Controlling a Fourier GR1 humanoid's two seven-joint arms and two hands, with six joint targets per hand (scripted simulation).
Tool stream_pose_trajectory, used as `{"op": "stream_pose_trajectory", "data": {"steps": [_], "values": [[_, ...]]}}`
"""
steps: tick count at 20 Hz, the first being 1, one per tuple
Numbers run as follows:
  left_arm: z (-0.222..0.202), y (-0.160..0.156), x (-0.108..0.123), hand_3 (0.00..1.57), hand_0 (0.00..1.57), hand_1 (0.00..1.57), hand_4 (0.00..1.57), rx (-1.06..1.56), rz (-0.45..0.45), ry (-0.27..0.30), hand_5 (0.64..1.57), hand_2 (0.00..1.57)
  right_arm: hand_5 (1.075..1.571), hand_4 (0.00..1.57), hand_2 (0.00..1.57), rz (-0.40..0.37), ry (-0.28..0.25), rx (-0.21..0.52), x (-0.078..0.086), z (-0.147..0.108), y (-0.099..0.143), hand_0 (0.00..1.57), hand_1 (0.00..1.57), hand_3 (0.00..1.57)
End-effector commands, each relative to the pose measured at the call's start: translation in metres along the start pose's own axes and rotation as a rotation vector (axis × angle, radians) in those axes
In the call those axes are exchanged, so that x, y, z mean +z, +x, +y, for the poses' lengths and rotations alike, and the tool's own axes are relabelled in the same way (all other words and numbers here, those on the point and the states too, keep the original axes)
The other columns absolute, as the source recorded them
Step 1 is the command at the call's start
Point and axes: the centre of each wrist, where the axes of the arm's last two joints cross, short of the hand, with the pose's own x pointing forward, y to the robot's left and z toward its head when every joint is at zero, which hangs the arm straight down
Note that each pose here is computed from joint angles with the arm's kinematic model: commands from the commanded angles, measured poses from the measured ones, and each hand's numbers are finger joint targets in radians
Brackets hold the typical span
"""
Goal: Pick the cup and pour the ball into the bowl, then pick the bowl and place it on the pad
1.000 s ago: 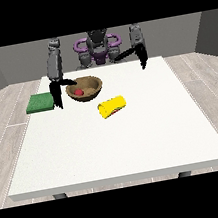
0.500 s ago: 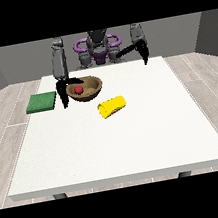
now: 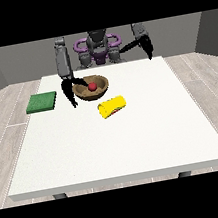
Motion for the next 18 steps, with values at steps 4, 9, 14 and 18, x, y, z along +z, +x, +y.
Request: {"op": "stream_pose_trajectory", "data": {"steps": [4,9,14,18], "values": [[-0.008,-0.003,0.004,0.00,0.00,0.00,0.00,-0.014,-0.025,0.028,1.568,0.00,1.550,1.05,1.57,0.180,-0.082,0.173,0.004,-0.010,-0.008,1.57,1.57,1.57],[0.031,-0.037,0.021,0.00,0.00,0.00,0.00,0.005,0.078,0.070,1.570,0.00,1.555,1.02,1.57,0.227,-0.090,0.267,-0.005,0.011,0.003,1.57,1.57,1.57],[0.040,-0.041,0.029,0.00,0.00,0.00,0.00,0.001,0.126,0.072,1.570,0.00,1.558,1.03,1.57,0.284,-0.105,0.267,-0.015,0.005,0.023,1.57,1.57,1.57],[0.050,-0.053,0.029,0.00,0.00,0.00,0.00,-0.006,0.152,0.129,1.570,0.00,1.553,1.05,1.57,0.298,-0.045,0.235,-0.042,0.009,0.079,1.57,1.57,1.57]]}}
